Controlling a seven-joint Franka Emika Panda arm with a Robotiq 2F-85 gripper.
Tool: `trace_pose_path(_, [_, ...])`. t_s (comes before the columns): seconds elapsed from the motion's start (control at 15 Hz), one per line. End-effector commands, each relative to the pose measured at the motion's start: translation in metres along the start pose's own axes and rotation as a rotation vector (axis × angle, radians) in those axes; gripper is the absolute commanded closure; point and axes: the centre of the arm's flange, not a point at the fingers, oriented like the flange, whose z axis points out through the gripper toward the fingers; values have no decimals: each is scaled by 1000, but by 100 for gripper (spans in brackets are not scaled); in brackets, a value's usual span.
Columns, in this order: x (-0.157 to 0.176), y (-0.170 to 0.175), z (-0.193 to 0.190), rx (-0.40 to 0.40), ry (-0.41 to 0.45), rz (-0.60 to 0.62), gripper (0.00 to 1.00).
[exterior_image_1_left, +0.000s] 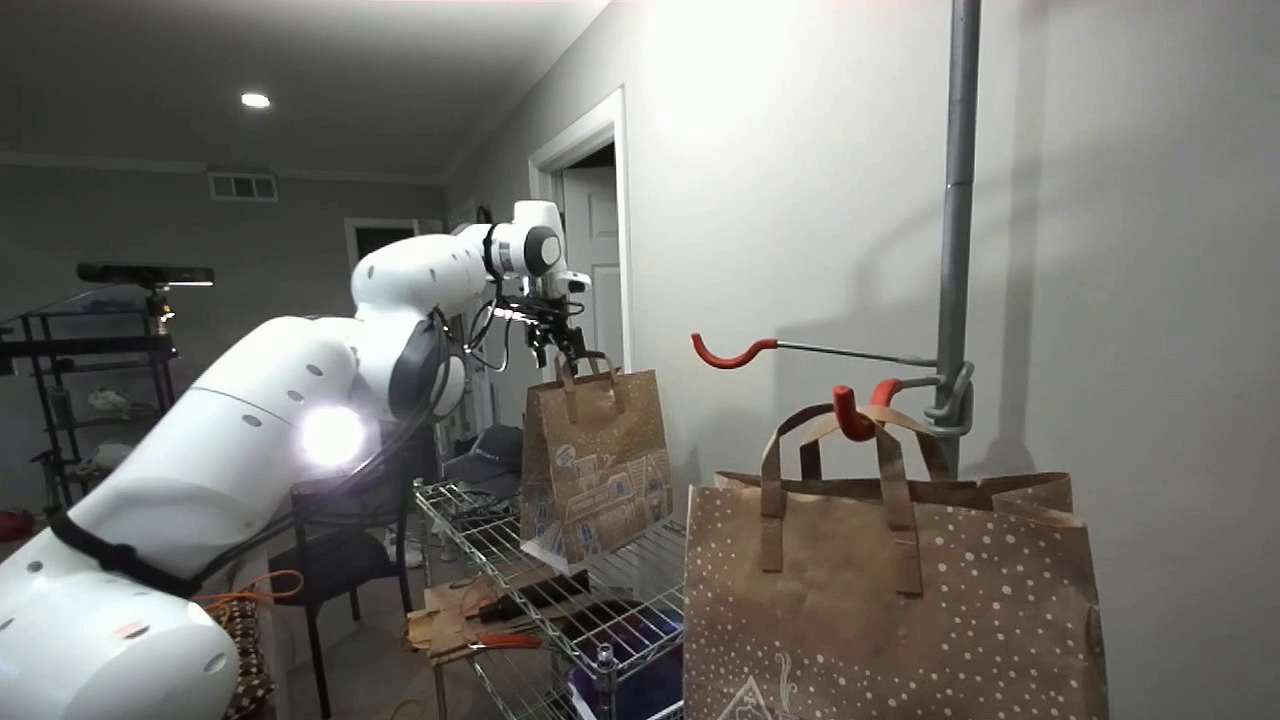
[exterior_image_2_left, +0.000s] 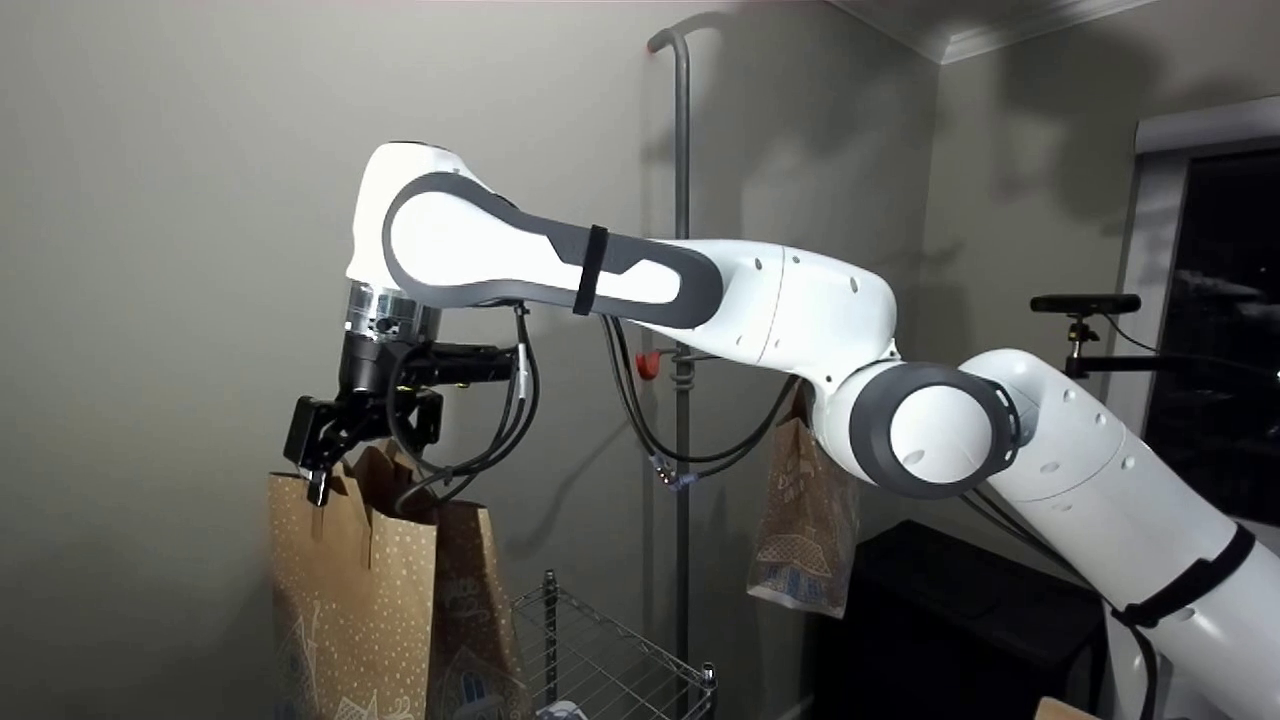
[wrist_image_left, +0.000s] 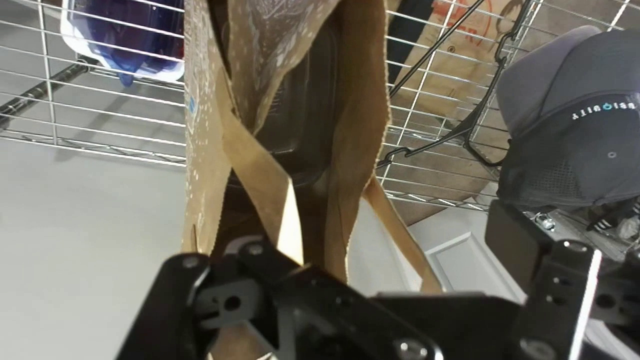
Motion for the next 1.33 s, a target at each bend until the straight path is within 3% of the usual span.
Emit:
trace_pose_path(0.0, [26,-9,-9,-55,51,4,0])
trace_pose_path(0.13, [27,-7,-9,-73,60,13,0])
trace_pose_path(0.2, [27,-6,-9,-83,67,14,25])
trace_pose_path(0.27, [28,-6,-9,-90,71,15,26])
trace_pose_path(1.0, [29,-3,-11,-170,147,46,98])
trace_pose_path(1.27, [28,0,-13,-194,160,58,100])
